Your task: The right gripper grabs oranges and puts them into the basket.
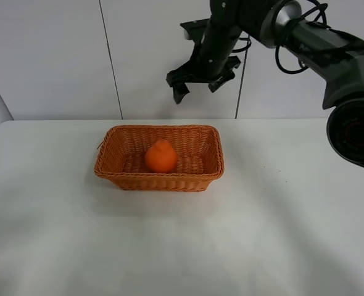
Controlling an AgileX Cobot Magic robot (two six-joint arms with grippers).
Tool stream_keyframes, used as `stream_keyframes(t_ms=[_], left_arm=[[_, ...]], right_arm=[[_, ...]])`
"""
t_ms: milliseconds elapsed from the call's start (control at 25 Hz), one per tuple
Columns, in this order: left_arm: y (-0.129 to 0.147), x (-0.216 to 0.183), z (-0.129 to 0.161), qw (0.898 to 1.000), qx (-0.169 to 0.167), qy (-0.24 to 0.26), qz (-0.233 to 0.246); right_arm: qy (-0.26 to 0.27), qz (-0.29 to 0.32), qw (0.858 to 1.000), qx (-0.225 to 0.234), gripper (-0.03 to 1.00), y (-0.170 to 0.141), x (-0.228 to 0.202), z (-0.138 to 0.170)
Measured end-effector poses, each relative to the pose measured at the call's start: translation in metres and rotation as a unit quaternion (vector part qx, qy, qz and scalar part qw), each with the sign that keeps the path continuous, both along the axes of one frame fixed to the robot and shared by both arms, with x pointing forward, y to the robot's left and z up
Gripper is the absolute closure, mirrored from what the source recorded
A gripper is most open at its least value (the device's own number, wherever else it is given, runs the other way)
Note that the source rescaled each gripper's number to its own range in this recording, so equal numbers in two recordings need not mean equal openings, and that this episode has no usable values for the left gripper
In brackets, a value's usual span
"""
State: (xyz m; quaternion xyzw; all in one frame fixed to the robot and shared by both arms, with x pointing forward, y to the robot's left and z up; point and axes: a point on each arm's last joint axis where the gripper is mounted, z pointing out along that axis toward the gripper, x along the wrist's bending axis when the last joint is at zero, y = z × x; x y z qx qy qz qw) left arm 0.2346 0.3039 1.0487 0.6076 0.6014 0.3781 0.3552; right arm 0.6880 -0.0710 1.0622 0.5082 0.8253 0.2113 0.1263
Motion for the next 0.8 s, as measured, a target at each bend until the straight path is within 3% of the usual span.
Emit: stream_keyframes(t_ms=[440, 600, 800], left_arm=[[0.0, 0.0, 0.0, 1.0, 0.0, 0.0, 0.0], [0.0, 0.0, 0.0, 1.0, 0.0, 0.0, 0.0], [0.0, 0.0, 0.0, 1.0, 0.0, 0.0, 0.0]], right_arm=[[0.024, -0.164, 0.986, -0.011, 0.01, -0.165, 0.05, -0.015], [0.034, -0.19, 0.981, -0.011, 0.01, -0.193, 0.05, -0.018], [0.03, -0.193, 0.981, -0.011, 0.01, -0.197, 0.041, -0.006]])
